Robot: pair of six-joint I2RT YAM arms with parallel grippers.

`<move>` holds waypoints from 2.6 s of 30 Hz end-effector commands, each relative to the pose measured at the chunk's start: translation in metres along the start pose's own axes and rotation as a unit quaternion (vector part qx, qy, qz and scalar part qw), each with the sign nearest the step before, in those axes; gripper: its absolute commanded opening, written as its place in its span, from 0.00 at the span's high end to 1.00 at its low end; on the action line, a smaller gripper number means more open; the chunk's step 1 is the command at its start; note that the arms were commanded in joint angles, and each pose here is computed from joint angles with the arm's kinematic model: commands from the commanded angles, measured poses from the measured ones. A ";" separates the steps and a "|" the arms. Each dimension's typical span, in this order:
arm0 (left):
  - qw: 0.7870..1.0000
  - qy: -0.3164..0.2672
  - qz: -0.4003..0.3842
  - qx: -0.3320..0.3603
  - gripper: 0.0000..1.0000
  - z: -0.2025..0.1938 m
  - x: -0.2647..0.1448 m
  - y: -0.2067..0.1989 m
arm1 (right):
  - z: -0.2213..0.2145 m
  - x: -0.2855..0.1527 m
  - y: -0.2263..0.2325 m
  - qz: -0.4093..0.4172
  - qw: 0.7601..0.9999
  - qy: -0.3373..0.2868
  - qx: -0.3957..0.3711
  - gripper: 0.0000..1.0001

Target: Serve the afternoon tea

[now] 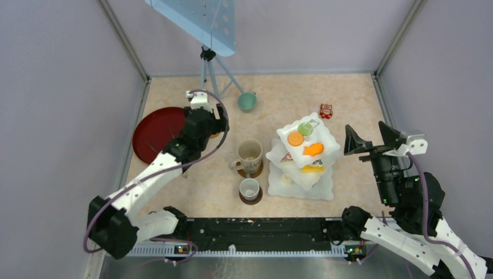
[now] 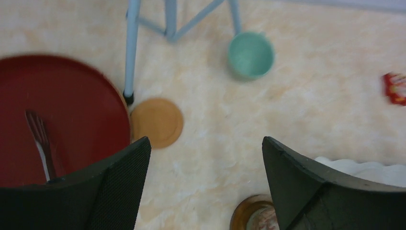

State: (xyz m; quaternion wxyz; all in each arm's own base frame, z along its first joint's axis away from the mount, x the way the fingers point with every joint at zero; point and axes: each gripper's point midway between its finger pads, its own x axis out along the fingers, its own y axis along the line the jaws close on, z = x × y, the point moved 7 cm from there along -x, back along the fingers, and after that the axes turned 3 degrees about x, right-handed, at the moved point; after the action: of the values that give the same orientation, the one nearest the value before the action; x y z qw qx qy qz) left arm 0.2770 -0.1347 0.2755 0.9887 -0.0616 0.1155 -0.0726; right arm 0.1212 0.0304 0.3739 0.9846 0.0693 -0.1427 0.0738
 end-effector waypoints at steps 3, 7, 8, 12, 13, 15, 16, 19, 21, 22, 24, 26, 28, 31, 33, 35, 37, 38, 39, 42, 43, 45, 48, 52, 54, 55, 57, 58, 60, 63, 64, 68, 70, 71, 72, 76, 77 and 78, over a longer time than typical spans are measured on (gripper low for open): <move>0.985 0.064 0.124 -0.100 0.34 -0.049 0.041 0.013 | 0.004 0.003 0.007 0.011 1.000 -0.002 0.023 0.05; 0.978 0.054 0.153 -0.131 0.47 -0.067 0.074 0.017 | 0.006 0.002 0.007 0.013 0.999 0.001 0.038 0.05; 0.976 0.053 0.157 -0.137 0.51 -0.071 0.083 0.019 | 0.006 0.002 0.007 0.013 0.999 0.002 0.039 0.05; 0.970 0.078 0.177 -0.144 0.65 -0.090 0.121 0.027 | 0.007 0.002 0.007 0.014 0.999 0.005 0.038 0.05; 0.968 0.091 0.185 -0.146 0.66 -0.094 0.130 0.030 | 0.008 0.001 0.006 0.013 0.999 0.004 0.037 0.05; 0.964 0.114 0.192 -0.146 0.73 -0.106 0.147 0.040 | 0.011 0.001 0.004 0.009 0.999 0.003 0.035 0.05; 0.962 0.121 0.195 -0.146 0.76 -0.109 0.154 0.044 | 0.012 0.001 0.003 0.006 0.999 0.002 0.035 0.05; 0.958 0.141 0.201 -0.148 0.88 -0.117 0.164 0.052 | 0.013 0.000 0.001 0.003 0.999 0.001 0.032 0.05; 0.957 0.153 0.198 -0.147 0.89 -0.124 0.167 0.051 | 0.011 0.000 0.001 0.002 1.000 0.003 0.029 0.05; 0.956 0.162 0.192 -0.149 0.89 -0.128 0.168 0.050 | 0.011 0.000 0.001 0.002 1.000 0.004 0.028 0.05; 0.954 0.184 0.171 -0.164 0.90 -0.136 0.168 0.044 | 0.009 0.000 0.001 0.000 1.000 0.003 0.024 0.05; 0.950 0.204 0.158 -0.178 0.91 -0.143 0.167 0.038 | 0.009 0.000 0.001 0.001 1.000 0.002 0.023 0.05; 0.938 0.228 0.177 -0.190 0.91 -0.157 0.161 0.041 | 0.011 0.000 0.001 0.002 1.000 -0.001 0.024 0.05; 0.920 0.262 0.209 -0.201 0.97 -0.172 0.155 0.044 | 0.013 -0.001 0.000 0.004 1.000 -0.003 0.025 0.05; 0.918 0.274 0.200 -0.205 1.00 -0.175 0.151 0.042 | 0.013 -0.003 -0.002 0.004 1.000 -0.003 0.028 0.05; 0.920 0.273 0.184 -0.212 1.00 -0.178 0.144 0.040 | 0.014 -0.005 -0.004 0.004 0.999 -0.004 0.032 0.05; 0.924 0.272 0.152 -0.222 0.99 -0.179 0.141 0.035 | 0.013 -0.007 -0.005 0.003 0.999 -0.004 0.034 0.05; 0.924 0.281 0.127 -0.227 0.99 -0.181 0.139 0.030 | 0.013 -0.007 -0.006 0.003 0.999 -0.004 0.036 0.05; 0.925 0.281 0.094 -0.239 0.98 -0.178 0.141 0.022 | 0.013 -0.008 -0.006 0.004 0.999 -0.004 0.037 0.05; 0.912 0.309 0.009 -0.268 0.97 -0.178 0.134 0.000 | 0.014 -0.008 -0.006 0.005 0.999 -0.005 0.039 0.05; 0.907 0.318 -0.009 -0.276 0.96 -0.177 0.130 -0.008 | 0.014 -0.009 -0.007 0.005 0.999 -0.006 0.039 0.05; 0.903 0.323 -0.025 -0.281 0.95 -0.175 0.124 -0.018 | 0.015 -0.009 -0.007 0.005 0.999 -0.007 0.041 0.05; 0.902 0.325 -0.057 -0.280 0.94 -0.171 0.116 -0.036 | 0.014 -0.010 -0.008 0.005 0.999 -0.009 0.044 0.05; 0.895 0.333 -0.101 -0.277 0.93 -0.172 0.109 -0.059 | 0.012 -0.010 -0.007 0.005 0.999 -0.007 0.048 0.05; 0.890 0.342 -0.112 -0.278 0.93 -0.175 0.108 -0.068 | 0.013 -0.010 -0.007 0.005 0.999 -0.007 0.050 0.05; 0.890 0.344 -0.121 -0.275 0.93 -0.177 0.107 -0.072 | 0.013 -0.010 -0.007 0.005 0.999 -0.007 0.051 0.05; 0.892 0.343 -0.128 -0.267 0.93 -0.178 0.109 -0.076 | 0.013 -0.011 -0.008 0.005 0.999 -0.007 0.052 0.05; 0.892 0.343 -0.130 -0.265 0.93 -0.178 0.110 -0.077 | 0.013 -0.011 -0.008 0.005 0.999 -0.006 0.052 0.05; 0.891 0.342 -0.139 -0.264 0.93 -0.177 0.112 -0.079 | 0.014 -0.011 -0.008 0.004 0.999 -0.006 0.052 0.05; 0.892 0.335 -0.151 -0.263 0.93 -0.170 0.116 -0.083 | 0.014 -0.012 -0.010 0.002 0.999 -0.004 0.051 0.05; 0.893 0.332 -0.155 -0.261 0.93 -0.168 0.117 -0.084 | 0.014 -0.012 -0.010 0.000 0.999 -0.005 0.052 0.05; 0.894 0.323 -0.179 -0.253 0.91 -0.162 0.125 -0.090 | 0.013 -0.013 -0.011 -0.001 0.999 -0.005 0.052 0.05; 0.891 0.332 -0.179 -0.252 0.91 -0.163 0.129 -0.091 | 0.013 -0.013 -0.010 0.001 0.999 -0.006 0.053 0.05; 0.890 0.333 -0.182 -0.251 0.90 -0.164 0.130 -0.092 | 0.013 -0.013 -0.010 0.001 0.999 -0.006 0.052 0.05; 0.890 0.334 -0.184 -0.251 0.90 -0.164 0.131 -0.093 | 0.014 -0.013 -0.011 0.001 0.999 -0.006 0.052 0.05; 0.892 0.331 -0.191 -0.242 0.89 -0.157 0.134 -0.093 | 0.015 -0.014 -0.013 -0.004 0.999 -0.006 0.050 0.05; 0.895 0.325 -0.193 -0.236 0.88 -0.151 0.134 -0.092 | 0.016 -0.014 -0.013 -0.004 0.999 -0.007 0.051 0.05; 0.900 0.317 -0.194 -0.229 0.82 -0.143 0.135 -0.091 | 0.016 -0.014 -0.013 -0.004 0.999 -0.007 0.051 0.05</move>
State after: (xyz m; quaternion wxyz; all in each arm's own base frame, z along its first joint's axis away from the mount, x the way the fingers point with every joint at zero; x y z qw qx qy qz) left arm 0.3451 -0.2596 0.0911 0.8073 -0.2954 0.4619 -0.2183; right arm 0.1130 0.0227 0.3681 0.9843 0.0942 -0.1276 0.0779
